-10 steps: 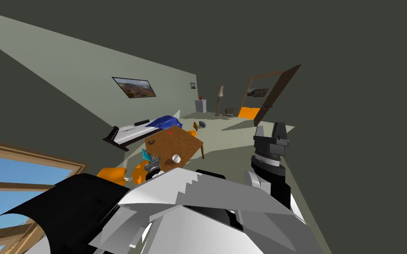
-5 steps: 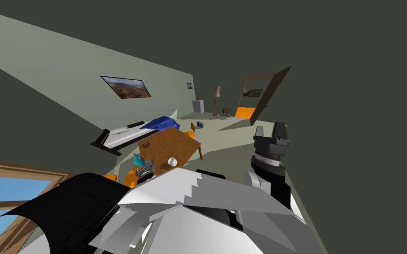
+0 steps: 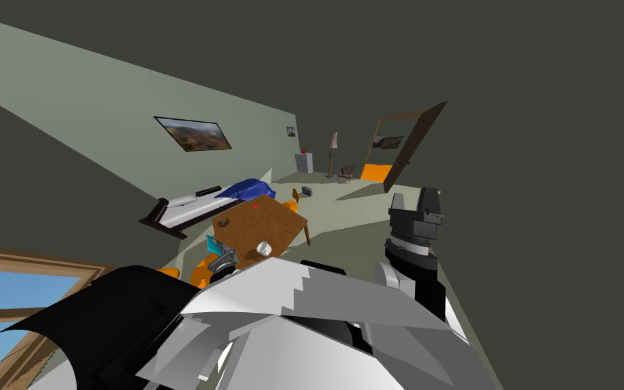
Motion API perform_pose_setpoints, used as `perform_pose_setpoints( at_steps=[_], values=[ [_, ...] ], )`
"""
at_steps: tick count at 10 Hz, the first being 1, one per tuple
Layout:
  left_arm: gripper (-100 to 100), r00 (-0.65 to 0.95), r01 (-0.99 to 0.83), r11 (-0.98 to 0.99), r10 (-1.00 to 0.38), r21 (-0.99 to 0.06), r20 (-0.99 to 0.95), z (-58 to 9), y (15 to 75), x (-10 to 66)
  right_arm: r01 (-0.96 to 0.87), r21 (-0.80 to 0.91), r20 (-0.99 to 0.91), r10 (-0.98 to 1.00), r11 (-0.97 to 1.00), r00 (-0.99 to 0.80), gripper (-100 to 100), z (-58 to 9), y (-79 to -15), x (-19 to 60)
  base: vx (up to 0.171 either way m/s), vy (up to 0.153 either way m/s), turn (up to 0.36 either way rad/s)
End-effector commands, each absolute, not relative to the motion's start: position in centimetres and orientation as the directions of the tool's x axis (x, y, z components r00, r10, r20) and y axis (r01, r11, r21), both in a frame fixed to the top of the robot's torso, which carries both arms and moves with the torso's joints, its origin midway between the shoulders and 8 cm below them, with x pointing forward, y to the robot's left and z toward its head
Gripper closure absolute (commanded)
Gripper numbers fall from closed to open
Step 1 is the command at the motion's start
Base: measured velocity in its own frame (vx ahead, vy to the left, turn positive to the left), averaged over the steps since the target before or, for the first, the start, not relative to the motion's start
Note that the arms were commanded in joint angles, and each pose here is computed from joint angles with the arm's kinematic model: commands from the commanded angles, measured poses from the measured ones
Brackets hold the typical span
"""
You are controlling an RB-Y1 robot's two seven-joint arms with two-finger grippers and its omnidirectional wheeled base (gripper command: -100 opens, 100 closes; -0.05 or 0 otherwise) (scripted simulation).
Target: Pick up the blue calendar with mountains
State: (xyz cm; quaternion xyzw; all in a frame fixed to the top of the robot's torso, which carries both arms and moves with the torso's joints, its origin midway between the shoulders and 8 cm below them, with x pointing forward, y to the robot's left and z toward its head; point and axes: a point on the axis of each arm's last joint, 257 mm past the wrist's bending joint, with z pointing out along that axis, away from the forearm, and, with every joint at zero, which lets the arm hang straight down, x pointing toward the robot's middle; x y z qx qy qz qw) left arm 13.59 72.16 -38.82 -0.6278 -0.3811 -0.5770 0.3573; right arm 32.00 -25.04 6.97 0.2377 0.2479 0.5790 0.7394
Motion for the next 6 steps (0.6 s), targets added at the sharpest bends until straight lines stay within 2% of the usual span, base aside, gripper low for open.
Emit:
perform_pose_setpoints(
  at_steps=[1,2,3,4,5,6],
  values=[
    [100,0.044,0.891,-0.454,0.066,-0.009,0.997,-38.8,72.2,13.6,-0.738,0.639,-0.091,0.974,0.216,0.206,0,7.0,-25.0,32.0,0.0,0.0,0.0],
    [0,0.044,0.891,-0.454,0.066,-0.009,0.997,-38.8,72.2,13.6,-0.738,0.639,-0.091,0.974,0.216,0.206,0,7.0,-25.0,32.0,0.0,0.0,0.0],
    [100,0.046,0.882,-0.472,0.071,-0.007,0.996,-39.5,70.7,15.7,-0.738,0.639,-0.091,0.974,0.216,0.206,0,7.0,-25.0,32.0,-0.025,0.038,0.155],
    [100,0.029,0.872,-0.489,0.086,0.017,0.996,-40.1,69.1,18.0,-0.738,0.639,-0.091,0.974,0.216,0.207,0,7.0,-25.0,32.0,-0.091,0.088,0.238],
    [100,0.05,0.871,-0.491,0.074,-0.008,0.996,-40.1,69.1,18.0,-0.738,0.639,-0.091,0.974,0.217,0.207,0,7.0,-25.0,32.0,-0.084,0.063,0.064],
    [100,0.03,0.862,-0.507,0.09,0.019,0.995,-40.5,67.4,20.3,-0.739,0.639,-0.091,0.974,0.216,0.206,0,7.0,-25.0,32.0,-0.077,0.063,0.12]
  ],
)
